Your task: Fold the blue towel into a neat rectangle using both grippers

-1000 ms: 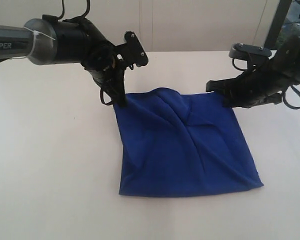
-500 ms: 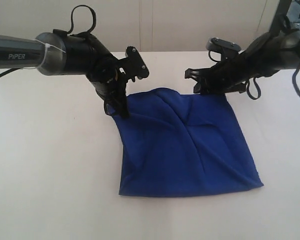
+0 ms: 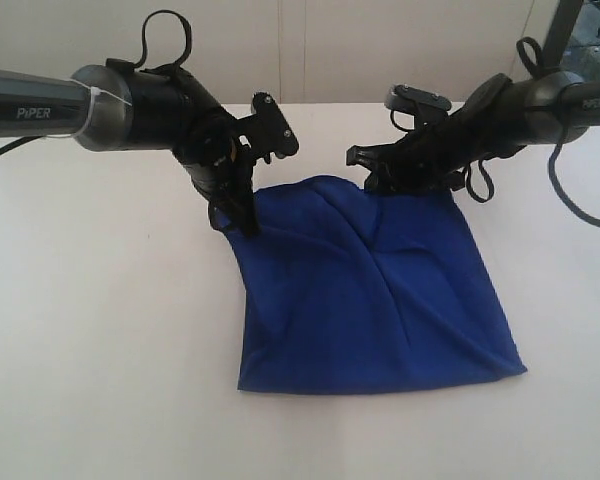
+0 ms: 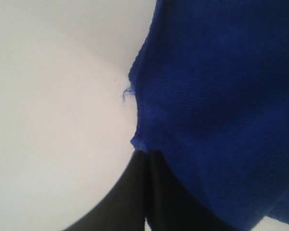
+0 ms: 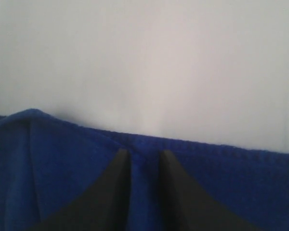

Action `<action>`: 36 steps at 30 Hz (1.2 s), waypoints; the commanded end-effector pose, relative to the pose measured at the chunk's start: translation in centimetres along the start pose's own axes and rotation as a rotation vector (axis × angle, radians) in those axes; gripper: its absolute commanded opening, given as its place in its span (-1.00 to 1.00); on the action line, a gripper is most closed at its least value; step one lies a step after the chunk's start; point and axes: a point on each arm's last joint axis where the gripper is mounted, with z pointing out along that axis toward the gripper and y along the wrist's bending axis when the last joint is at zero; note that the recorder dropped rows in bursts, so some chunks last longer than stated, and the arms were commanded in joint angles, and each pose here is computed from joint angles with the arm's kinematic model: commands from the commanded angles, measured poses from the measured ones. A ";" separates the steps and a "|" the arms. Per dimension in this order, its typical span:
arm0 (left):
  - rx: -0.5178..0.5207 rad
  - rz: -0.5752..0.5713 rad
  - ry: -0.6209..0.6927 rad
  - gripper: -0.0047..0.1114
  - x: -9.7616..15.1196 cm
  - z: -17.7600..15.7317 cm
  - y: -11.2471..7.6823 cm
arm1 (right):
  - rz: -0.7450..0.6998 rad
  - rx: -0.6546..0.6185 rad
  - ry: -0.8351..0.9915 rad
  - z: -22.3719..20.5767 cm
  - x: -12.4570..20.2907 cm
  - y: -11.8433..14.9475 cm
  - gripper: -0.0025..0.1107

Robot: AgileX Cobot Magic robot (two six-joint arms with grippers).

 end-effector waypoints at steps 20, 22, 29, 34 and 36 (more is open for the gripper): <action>0.020 -0.240 -0.062 -0.92 -0.6 -2.4 0.8 | -0.175 0.065 0.106 -5.6 -1.1 -0.3 -0.96; 0.039 -0.280 -0.094 -0.92 -1.1 -3.9 1.1 | -0.200 0.094 0.116 -7.1 -1.4 -0.4 -0.96; 0.073 -0.251 -0.127 -0.92 -2.8 -9.8 -0.1 | -0.308 0.125 0.056 -13.5 0.1 1.3 -0.96; 0.123 -0.188 -0.087 -0.92 -3.6 -13.2 -2.7 | -0.337 0.137 0.027 -17.7 2.7 2.2 -0.96; 0.137 -0.171 -0.092 -0.92 -3.6 -14.4 -3.6 | -0.348 0.140 0.002 -19.8 3.8 2.8 -0.96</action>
